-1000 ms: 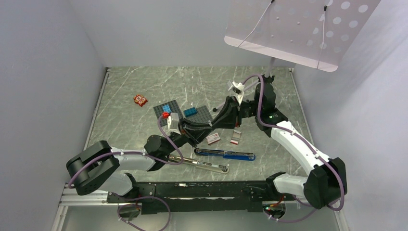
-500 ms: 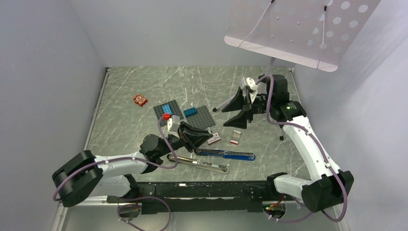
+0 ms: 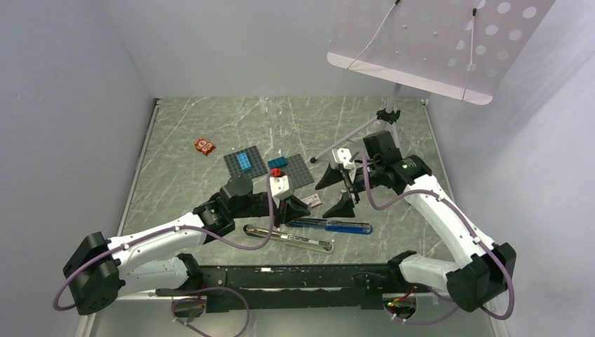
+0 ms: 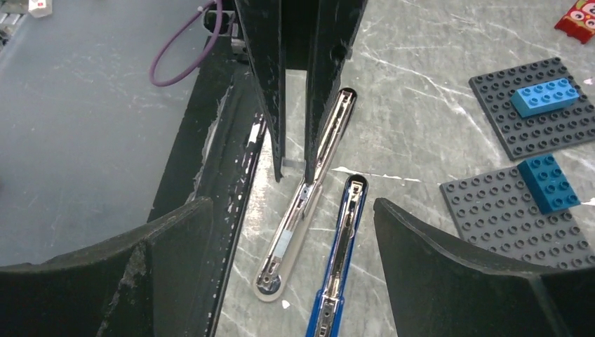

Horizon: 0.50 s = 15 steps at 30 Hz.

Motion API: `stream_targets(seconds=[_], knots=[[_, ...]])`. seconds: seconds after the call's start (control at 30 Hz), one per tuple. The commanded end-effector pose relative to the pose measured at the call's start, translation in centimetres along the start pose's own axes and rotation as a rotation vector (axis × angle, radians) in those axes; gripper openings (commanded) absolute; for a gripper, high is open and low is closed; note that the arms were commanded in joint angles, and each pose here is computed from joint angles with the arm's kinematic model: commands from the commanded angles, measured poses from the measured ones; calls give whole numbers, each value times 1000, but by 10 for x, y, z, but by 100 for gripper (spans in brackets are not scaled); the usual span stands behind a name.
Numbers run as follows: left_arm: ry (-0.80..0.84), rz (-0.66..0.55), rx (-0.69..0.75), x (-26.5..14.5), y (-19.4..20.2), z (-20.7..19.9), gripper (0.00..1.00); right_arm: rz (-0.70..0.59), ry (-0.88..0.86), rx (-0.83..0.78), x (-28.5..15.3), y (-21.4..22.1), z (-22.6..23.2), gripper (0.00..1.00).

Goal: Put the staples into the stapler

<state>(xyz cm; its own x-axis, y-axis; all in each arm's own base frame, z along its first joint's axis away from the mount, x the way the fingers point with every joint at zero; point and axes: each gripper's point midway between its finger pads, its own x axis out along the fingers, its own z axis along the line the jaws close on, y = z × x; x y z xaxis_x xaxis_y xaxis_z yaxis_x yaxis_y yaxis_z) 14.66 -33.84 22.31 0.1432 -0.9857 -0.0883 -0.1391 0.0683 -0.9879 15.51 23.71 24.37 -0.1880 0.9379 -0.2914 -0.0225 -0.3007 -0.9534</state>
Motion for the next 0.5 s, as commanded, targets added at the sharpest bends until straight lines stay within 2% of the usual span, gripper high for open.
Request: stream_targets(seconds=[0.0, 0.17, 0.33, 0.47], knots=[[0, 75, 20, 2, 7, 4, 10, -11, 24, -103, 8, -17, -4, 85], [-46, 83, 0, 4, 5, 12, 10, 10, 46, -83, 20, -11, -9, 76], [-56, 68, -4, 3, 1, 13, 9, 29, 53, -54, 26, -5, -14, 73], [-59, 70, -9, 4, 1, 14, 9, 67, 50, -37, 30, 3, -17, 64]])
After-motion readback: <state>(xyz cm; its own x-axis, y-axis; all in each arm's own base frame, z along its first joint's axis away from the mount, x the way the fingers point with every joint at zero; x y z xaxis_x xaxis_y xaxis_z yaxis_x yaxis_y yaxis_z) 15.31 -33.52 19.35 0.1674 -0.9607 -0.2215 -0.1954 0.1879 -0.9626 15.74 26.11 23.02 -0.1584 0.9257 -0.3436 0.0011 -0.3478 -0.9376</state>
